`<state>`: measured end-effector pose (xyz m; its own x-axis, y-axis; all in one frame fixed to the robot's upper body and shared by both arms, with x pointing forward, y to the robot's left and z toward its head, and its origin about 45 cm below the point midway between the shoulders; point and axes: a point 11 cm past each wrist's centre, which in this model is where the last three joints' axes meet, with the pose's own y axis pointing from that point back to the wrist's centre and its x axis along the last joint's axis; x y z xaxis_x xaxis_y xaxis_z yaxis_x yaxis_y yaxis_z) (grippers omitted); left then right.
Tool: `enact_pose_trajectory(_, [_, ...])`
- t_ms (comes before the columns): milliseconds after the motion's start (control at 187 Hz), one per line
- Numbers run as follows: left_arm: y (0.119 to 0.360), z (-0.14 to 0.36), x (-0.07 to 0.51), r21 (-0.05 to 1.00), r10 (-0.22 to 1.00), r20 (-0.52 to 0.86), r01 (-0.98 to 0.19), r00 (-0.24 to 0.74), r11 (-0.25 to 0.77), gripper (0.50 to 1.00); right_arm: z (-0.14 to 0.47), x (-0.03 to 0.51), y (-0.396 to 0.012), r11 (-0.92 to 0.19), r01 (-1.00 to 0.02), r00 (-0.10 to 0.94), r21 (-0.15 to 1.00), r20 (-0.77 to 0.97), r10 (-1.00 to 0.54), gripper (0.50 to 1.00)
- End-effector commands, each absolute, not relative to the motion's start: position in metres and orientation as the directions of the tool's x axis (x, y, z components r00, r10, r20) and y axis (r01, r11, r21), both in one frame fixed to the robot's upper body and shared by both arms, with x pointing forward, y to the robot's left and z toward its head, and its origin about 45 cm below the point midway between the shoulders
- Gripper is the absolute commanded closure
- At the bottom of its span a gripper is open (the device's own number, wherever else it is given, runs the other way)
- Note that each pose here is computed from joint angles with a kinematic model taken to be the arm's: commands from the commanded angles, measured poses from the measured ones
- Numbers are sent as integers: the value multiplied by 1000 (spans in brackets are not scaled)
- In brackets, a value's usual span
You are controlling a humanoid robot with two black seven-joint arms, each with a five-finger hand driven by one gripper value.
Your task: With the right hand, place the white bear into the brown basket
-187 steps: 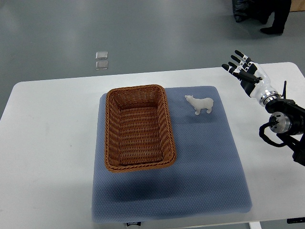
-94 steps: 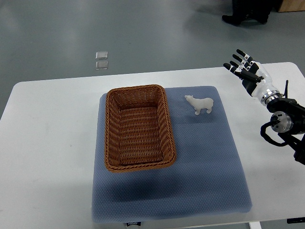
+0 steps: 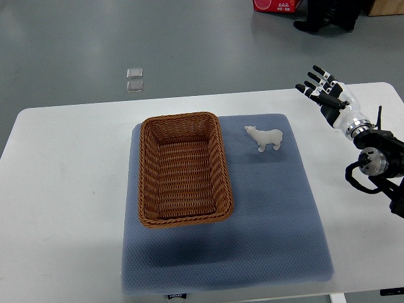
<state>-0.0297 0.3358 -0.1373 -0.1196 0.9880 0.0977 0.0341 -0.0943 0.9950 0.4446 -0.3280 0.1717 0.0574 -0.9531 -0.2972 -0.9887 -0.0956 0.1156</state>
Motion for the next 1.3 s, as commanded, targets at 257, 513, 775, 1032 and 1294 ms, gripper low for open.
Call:
enact_pose_trajectory(257, [336, -137, -30, 995, 988, 98, 35, -120, -95, 500, 174, 446, -321, -134, -985, 106, 109, -231, -967, 574])
enact_pose_trajectory(513, [336, -137, -30, 995, 988, 98, 34, -120, -95, 500, 180, 448, -319, -178, -979, 164, 100, -131, -978, 574])
enact_pose_trajectory(775, [336, -137, -30, 995, 988, 98, 34, -120, -95, 500, 185, 443, -299, -346, -931, 361, 114, 174, -916, 574])
enact_pose_trajectory(1032, [336, -137, -30, 995, 988, 98, 35, -120, -95, 500, 190, 438, -274, -500, -850, 513, 165, 470, -718, 574])
enact_pose_trajectory(1294, [336, -137, -30, 995, 988, 98, 34, -120, -95, 500, 188, 437, -270, -541, -809, 539, 231, 658, -525, 576])
